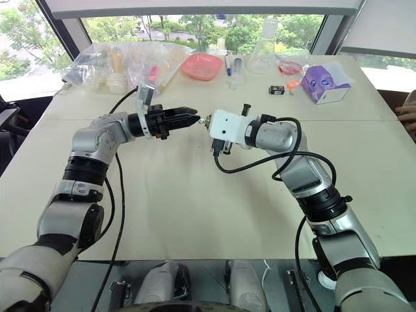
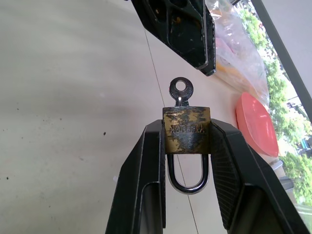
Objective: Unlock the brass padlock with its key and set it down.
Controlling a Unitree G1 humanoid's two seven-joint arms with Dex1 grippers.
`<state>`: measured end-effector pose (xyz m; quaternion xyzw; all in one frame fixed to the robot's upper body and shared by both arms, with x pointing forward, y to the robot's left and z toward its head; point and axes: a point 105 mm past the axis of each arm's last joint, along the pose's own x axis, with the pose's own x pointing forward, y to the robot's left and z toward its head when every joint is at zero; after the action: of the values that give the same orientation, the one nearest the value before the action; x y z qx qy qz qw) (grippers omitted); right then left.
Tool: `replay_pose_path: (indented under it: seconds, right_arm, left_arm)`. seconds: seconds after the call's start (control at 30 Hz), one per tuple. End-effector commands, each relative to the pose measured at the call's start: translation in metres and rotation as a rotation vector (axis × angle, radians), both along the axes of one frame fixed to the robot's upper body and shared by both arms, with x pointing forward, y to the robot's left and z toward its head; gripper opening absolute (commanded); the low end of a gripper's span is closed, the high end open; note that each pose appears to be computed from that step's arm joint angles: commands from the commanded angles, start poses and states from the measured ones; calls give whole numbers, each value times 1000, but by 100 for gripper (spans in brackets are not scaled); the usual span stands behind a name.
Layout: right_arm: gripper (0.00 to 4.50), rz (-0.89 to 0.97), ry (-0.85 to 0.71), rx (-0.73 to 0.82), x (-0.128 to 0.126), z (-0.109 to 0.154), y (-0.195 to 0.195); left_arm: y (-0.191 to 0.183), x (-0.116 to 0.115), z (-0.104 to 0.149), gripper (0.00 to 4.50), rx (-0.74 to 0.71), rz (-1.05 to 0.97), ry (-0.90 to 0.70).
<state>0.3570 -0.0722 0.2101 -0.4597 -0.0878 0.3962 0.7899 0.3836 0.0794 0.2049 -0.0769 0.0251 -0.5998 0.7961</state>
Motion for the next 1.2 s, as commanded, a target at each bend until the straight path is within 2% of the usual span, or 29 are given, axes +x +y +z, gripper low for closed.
replay_pose_path:
  seconds: [0.03,0.37,0.47,0.53,0.77,0.87,1.07,1.13,1.2]
  right_arm:
    - [67,22,-81,28,-7,22,5]
    - [67,43,-93,29,-12,25,11]
    - [67,48,-93,30,-13,25,12]
    - [67,48,-92,29,-13,25,12]
    - [67,49,-87,28,-13,24,13]
    - [67,50,-82,27,-14,23,13]
    - [67,49,-64,38,-13,22,12]
    - [67,49,-63,37,-13,22,12]
    - [67,50,-66,37,-12,22,12]
  left_arm:
    - [-3,0,8,168,3,-22,-41]
    - [-8,3,7,168,-14,-39,-38]
    - [-9,2,8,93,-20,-46,-39]
    - [-9,2,8,1,-21,-51,-40]
    - [-8,1,2,1,38,-48,-90]
    - [-11,3,-1,1,185,-10,-292]
    - [-13,-5,2,1,340,-14,-720]
    - [-11,-4,-3,1,347,-34,-680]
    - [-5,0,-13,1,337,-50,-457]
